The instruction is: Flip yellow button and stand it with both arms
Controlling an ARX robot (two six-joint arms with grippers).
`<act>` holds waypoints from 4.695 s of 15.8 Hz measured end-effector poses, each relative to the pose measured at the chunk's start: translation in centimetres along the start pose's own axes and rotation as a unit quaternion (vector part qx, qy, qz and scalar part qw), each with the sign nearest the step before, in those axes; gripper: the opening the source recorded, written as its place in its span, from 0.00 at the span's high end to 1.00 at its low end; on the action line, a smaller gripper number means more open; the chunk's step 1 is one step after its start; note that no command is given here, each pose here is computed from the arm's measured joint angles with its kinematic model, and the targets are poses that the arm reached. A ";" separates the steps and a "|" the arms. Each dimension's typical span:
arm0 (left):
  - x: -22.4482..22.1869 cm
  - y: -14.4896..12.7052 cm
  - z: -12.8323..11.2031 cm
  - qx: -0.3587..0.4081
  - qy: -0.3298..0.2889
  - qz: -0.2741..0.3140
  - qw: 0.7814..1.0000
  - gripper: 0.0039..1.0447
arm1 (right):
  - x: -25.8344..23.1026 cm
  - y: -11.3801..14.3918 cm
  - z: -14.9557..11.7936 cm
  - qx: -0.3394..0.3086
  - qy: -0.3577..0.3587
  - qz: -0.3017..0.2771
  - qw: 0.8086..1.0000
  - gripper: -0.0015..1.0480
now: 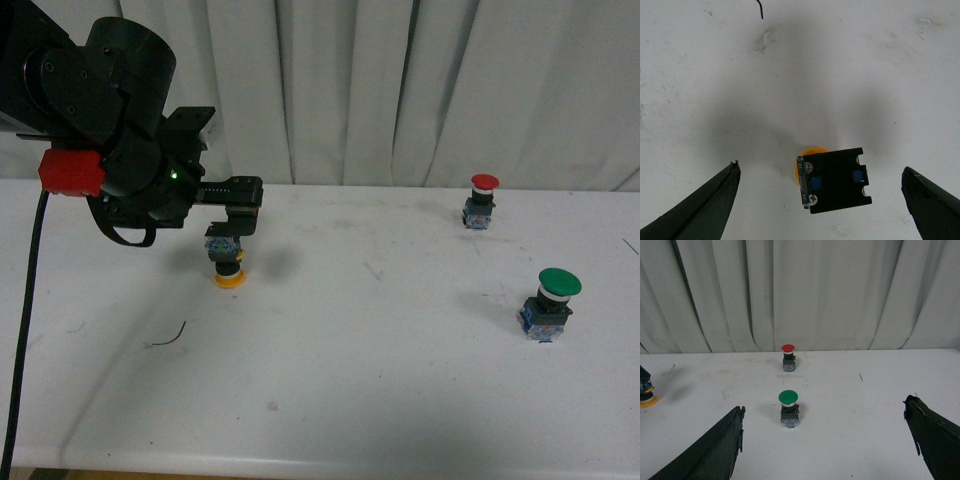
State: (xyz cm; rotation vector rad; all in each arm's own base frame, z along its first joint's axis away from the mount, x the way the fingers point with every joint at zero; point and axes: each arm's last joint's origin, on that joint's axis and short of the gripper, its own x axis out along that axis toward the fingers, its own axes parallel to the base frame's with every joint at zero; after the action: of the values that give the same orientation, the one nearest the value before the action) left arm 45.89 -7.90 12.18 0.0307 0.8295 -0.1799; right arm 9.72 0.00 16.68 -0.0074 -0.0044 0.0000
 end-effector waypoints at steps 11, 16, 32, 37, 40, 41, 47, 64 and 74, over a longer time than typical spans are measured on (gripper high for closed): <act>1.6 -0.3 -1.3 0.031 0.018 0.014 0.999 0.16 | 0.0 0.0 0.0 0.000 0.000 0.000 1.000 0.06; 1.8 -1.0 -0.9 0.026 0.003 0.012 1.000 0.65 | 0.0 0.0 0.0 0.000 0.000 0.000 1.000 0.06; -16.8 -5.7 -6.1 -0.020 -0.176 -0.142 0.974 0.66 | 0.0 0.0 0.0 0.000 0.000 0.000 1.000 0.06; -19.1 -5.1 -7.6 -0.081 -0.195 -0.231 0.950 0.66 | 0.0 0.0 0.0 0.000 0.000 0.000 1.000 0.06; -19.7 -4.1 -8.7 -0.133 -0.230 -0.318 0.910 0.66 | 0.0 0.0 0.0 0.000 0.000 0.000 1.000 0.06; -19.9 -3.9 -8.9 -0.150 -0.246 -0.347 0.893 0.66 | 0.0 0.0 0.0 0.000 0.000 0.000 1.000 0.06; -19.4 -4.9 -8.9 -0.206 -0.282 -0.434 0.830 0.66 | 0.0 0.0 0.0 0.000 0.000 0.000 1.000 0.06; -17.0 -5.2 -10.1 -0.229 -0.239 -0.442 0.834 0.66 | 0.3 -0.3 0.2 0.035 -0.003 0.056 0.998 0.06; -17.5 -5.2 -9.2 -0.224 -0.250 -0.446 0.830 0.66 | 15.8 6.2 6.9 0.155 -0.050 0.233 0.959 0.06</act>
State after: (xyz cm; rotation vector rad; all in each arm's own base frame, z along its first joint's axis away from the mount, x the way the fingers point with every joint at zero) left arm 26.71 -9.60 19.06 -0.8371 0.2825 -0.8358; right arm 25.54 6.25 23.56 0.3059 -0.1045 0.4745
